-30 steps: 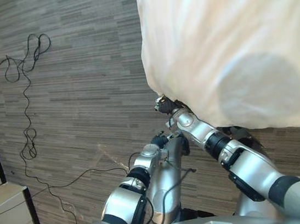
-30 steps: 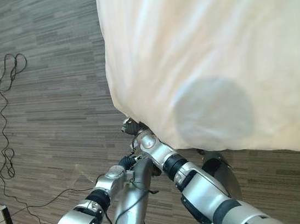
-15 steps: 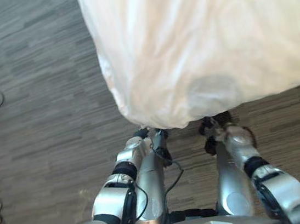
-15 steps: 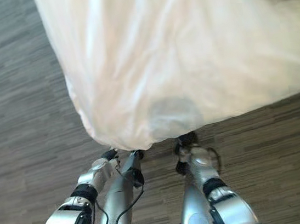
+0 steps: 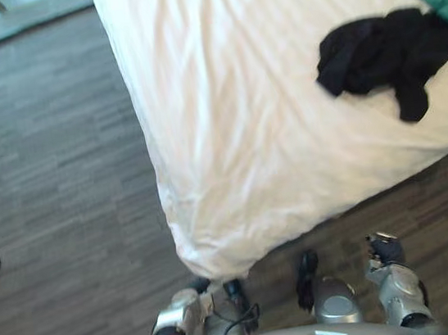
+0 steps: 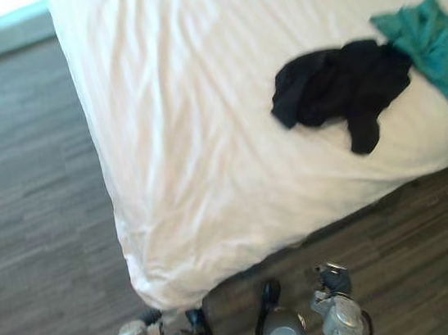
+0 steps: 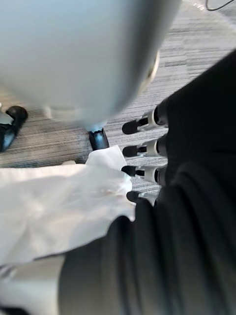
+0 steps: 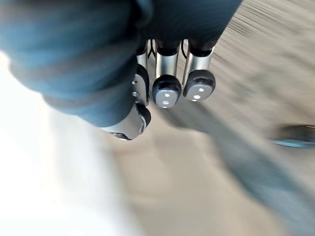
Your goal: Tidy the bed and pick cloth on bed and put in laundry
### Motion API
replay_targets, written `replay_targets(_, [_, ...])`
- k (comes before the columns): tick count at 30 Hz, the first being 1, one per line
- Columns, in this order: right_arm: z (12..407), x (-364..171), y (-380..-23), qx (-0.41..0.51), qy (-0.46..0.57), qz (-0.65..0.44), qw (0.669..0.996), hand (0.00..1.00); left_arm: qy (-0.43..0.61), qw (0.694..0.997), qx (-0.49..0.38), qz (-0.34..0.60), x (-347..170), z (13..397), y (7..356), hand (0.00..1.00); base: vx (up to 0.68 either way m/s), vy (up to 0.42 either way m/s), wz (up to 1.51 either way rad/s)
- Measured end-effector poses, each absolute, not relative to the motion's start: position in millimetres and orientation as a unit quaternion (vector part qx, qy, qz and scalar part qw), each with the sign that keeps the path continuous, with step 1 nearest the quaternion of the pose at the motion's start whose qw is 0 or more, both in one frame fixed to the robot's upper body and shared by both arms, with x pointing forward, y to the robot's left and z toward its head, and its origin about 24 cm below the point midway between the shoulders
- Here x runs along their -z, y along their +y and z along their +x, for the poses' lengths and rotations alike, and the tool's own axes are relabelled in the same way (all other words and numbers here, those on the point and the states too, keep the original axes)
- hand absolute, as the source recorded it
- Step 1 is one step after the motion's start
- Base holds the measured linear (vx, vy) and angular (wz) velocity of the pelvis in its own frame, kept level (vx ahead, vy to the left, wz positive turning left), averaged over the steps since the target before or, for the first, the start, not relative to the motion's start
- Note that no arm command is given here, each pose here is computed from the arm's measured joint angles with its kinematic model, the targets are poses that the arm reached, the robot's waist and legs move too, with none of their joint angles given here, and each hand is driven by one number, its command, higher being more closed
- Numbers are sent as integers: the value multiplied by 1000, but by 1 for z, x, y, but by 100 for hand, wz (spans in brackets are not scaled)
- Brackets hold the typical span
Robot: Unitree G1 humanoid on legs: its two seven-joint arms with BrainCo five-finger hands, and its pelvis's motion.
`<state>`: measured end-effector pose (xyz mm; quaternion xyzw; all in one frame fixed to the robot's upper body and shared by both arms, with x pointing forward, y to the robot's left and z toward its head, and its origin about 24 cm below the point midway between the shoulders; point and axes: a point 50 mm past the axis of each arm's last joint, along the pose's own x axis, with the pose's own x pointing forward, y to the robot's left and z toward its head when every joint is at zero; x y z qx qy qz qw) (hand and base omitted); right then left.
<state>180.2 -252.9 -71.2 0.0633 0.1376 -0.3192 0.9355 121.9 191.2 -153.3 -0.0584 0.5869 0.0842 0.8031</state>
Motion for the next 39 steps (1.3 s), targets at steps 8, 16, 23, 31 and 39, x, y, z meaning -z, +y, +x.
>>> replay_targets(8, [228,-85,-225,106,-207,100,967,100,608,787,-92,-59,157,91,199,0,4,12,13])
replay_targets(16, [255,-62,-120,-217,-73,297,927,100,599,797,-64,-47,157,94,187,0,-2,8,14])
replay_targets(23, [350,-131,-96,-166,-124,278,938,100,505,863,10,-27,135,168,159,0,-102,19,4])
replay_targets(31, [364,-150,-129,-93,-197,270,938,100,456,889,-12,-38,117,216,149,0,42,-41,-11])
replay_targets(39, [336,-109,-139,-63,-206,293,932,100,427,896,-71,-102,98,241,166,0,2,-55,-13])
